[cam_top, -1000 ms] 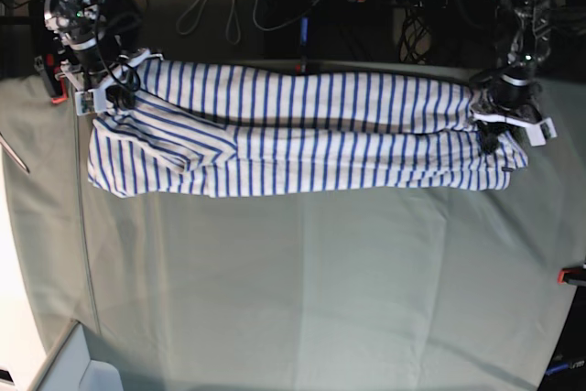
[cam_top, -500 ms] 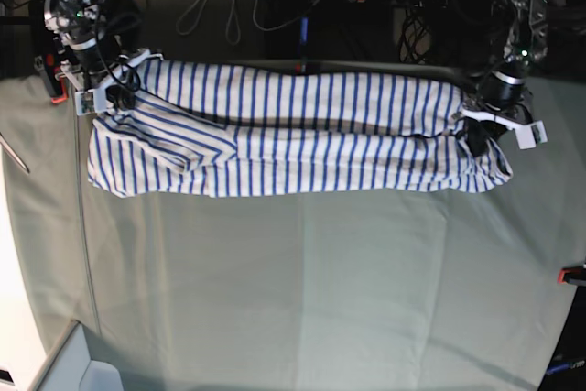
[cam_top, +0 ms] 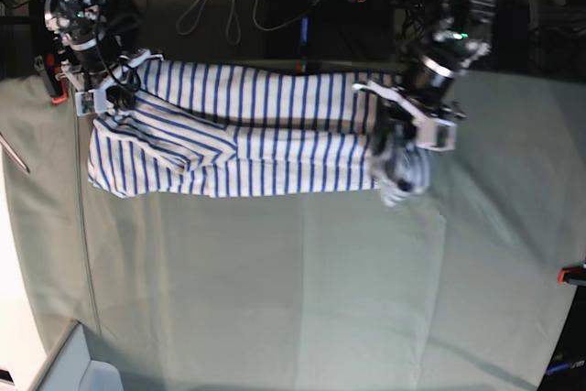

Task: Layout the t-shirt on the table in an organized manner, then fold the t-shirt properly
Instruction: 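Fold the strip end with the left gripper toward the right gripper, then press the folded end flat and open the left gripper, then raise the left gripper away from the folded shirt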

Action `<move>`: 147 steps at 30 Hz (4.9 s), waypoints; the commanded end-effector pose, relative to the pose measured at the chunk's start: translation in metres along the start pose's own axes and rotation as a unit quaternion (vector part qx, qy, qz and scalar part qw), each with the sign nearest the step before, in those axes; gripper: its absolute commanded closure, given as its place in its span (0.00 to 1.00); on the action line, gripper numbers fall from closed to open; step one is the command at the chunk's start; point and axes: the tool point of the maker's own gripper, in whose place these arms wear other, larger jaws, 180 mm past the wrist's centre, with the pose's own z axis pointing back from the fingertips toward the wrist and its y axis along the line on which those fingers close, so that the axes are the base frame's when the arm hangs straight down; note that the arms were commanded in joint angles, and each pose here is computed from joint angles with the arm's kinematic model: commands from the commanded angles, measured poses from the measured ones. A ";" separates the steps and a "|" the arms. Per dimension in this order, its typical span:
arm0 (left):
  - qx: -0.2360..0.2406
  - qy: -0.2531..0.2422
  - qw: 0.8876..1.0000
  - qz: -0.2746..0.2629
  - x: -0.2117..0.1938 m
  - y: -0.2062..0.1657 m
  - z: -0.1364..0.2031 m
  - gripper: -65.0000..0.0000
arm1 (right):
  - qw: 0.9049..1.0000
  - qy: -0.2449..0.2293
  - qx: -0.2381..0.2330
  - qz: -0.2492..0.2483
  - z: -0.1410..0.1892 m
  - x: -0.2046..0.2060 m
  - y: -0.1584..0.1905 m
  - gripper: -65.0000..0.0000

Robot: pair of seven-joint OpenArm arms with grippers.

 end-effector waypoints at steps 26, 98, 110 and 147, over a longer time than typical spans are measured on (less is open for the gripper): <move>-0.077 -0.001 0.994 -0.083 -0.012 -0.122 -0.057 1.00 | 1.000 -0.008 0.008 -0.002 0.000 0.004 0.005 1.00; -0.065 -0.009 0.989 -0.133 -0.003 -0.179 -0.037 0.16 | 1.000 -0.003 0.008 -0.003 0.002 0.000 0.006 1.00; -0.041 0.015 0.998 0.054 0.002 -0.144 -0.042 0.14 | 1.000 -0.005 0.008 -0.003 0.001 0.001 0.006 1.00; 0.229 -0.119 0.958 0.123 0.108 0.146 0.046 0.14 | 0.997 0.040 -0.056 0.042 0.016 0.037 -0.033 0.39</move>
